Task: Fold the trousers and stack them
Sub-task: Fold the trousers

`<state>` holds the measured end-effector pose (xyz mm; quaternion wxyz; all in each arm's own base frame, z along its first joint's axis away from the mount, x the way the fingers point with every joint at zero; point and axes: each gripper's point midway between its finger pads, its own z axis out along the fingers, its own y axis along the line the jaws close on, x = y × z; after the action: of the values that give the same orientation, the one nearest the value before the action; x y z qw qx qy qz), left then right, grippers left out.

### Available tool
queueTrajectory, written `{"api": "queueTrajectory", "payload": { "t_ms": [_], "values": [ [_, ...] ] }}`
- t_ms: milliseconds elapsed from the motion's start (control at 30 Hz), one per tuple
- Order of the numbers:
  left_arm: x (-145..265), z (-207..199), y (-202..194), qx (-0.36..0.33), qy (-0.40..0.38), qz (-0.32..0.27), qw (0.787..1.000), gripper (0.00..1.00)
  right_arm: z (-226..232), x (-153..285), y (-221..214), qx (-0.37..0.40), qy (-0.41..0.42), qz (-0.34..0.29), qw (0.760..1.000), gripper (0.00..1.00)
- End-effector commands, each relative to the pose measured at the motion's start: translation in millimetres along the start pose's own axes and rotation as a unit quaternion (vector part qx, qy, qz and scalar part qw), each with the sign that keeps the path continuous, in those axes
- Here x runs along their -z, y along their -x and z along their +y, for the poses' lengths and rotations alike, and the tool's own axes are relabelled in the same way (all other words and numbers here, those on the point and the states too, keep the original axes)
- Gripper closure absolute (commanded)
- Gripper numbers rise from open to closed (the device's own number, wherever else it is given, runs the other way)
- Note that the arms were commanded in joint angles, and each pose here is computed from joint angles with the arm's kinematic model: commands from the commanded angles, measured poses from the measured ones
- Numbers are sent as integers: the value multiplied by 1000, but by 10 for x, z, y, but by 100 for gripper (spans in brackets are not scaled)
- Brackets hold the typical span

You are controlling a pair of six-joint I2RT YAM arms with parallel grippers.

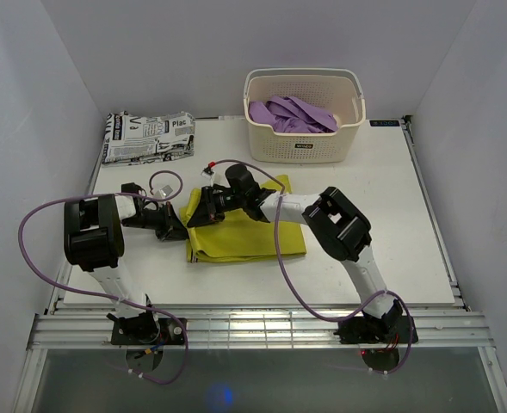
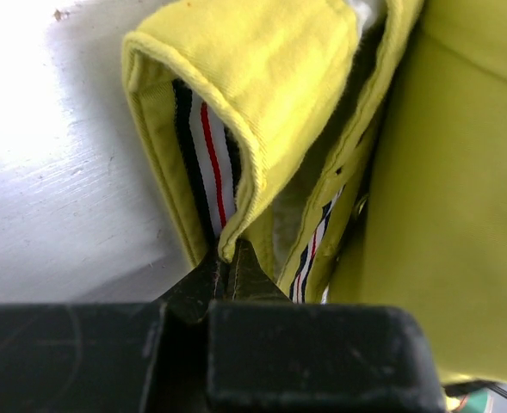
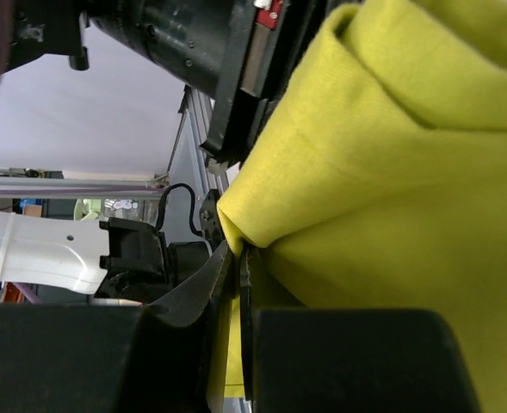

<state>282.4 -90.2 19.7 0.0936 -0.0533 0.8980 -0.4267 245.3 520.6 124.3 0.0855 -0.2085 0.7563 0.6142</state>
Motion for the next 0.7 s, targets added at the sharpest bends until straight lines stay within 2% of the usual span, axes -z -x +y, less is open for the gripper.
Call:
{"api": "queueTrajectory", "payload": {
  "t_ms": [0,233,267,333,367,400,433,500,533,600,667],
  "values": [
    [-24,74,-67,-17,25,3,1000,100,221,-102,200,28,30,-27,999,92],
    [-10,69,-56,-2,31,-1,1000,98,135,-198,193,22,36,-25,999,91],
    [-2,65,-26,-2,32,-3,999,86,146,-192,188,22,37,-24,999,85],
    [17,59,-27,5,32,1,999,78,181,-158,182,23,39,-24,999,72],
    [38,70,5,6,35,-2,999,67,210,-141,179,25,40,-24,999,69],
    [81,98,30,12,41,-7,999,61,248,-114,186,29,42,-25,998,64],
    [125,105,33,19,44,-7,999,57,358,-60,212,44,48,-27,997,53],
    [274,150,149,25,49,-28,998,48,386,35,229,53,47,-30,997,48],
    [337,163,157,36,51,-30,998,46,503,110,272,74,51,-35,995,42],
    [519,225,292,34,58,-53,996,44,522,228,308,84,41,-37,995,36],
    [641,248,330,44,63,-64,995,41,692,396,380,129,45,-42,990,35]
  ]
}}
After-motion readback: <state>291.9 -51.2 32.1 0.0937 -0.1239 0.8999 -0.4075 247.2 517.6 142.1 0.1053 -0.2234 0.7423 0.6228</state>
